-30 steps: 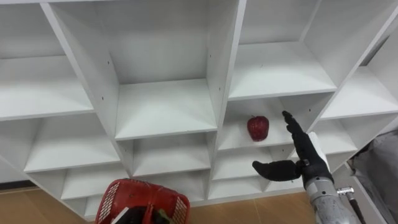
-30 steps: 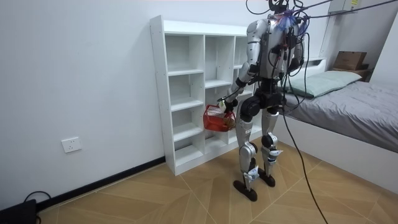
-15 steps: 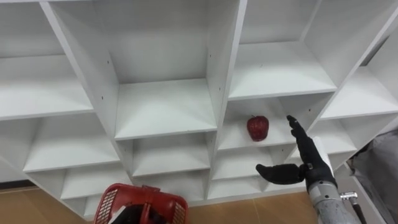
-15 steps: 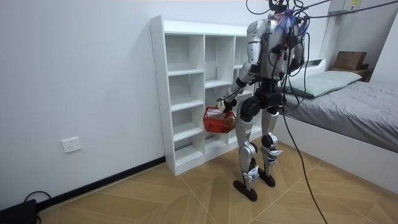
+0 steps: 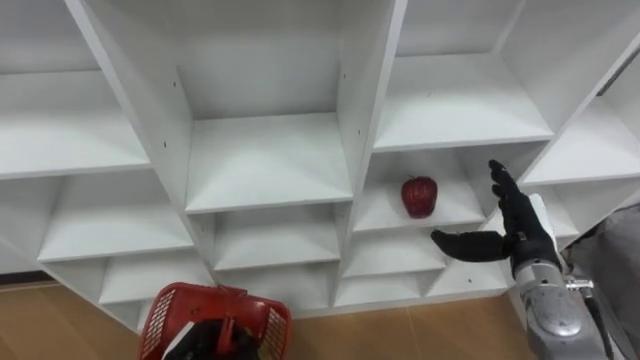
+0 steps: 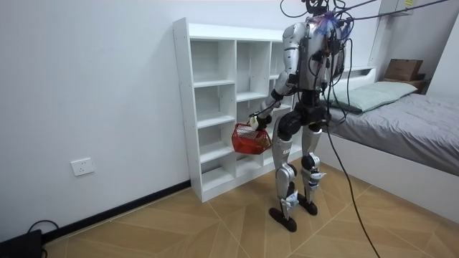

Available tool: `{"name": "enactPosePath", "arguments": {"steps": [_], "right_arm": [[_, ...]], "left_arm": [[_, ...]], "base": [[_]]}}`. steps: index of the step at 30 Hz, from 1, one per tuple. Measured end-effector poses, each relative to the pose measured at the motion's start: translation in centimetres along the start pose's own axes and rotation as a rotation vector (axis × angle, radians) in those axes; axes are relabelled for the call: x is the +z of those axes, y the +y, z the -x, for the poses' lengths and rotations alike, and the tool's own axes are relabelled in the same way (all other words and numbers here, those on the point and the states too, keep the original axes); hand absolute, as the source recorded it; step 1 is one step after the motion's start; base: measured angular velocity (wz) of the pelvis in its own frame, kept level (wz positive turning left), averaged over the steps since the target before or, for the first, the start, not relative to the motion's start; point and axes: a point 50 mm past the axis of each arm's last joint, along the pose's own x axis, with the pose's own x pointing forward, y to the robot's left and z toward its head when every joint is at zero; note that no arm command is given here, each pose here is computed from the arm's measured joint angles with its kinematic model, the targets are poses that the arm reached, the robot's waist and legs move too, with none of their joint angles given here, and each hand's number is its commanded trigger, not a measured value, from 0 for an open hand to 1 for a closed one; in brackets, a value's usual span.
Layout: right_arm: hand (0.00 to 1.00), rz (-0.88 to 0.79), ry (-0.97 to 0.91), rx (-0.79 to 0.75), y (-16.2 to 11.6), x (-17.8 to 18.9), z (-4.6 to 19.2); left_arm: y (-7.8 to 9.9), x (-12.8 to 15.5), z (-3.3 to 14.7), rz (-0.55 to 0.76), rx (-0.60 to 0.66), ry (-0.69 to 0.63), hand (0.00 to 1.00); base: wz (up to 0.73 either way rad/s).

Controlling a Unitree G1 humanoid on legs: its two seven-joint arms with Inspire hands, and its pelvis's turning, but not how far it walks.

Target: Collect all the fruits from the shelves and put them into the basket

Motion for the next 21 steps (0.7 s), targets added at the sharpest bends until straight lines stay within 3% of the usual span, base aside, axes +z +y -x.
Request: {"name": "enactPosePath", "arguments": {"steps": [21], "right_arm": [[0.0,0.057,0.025,-0.05,-2.2,2.5,-4.6]], "left_arm": [[0.3,3.4,-1.9,-0.163,-0.062,-0.053,1.0]], "base": [[0.06]]}}
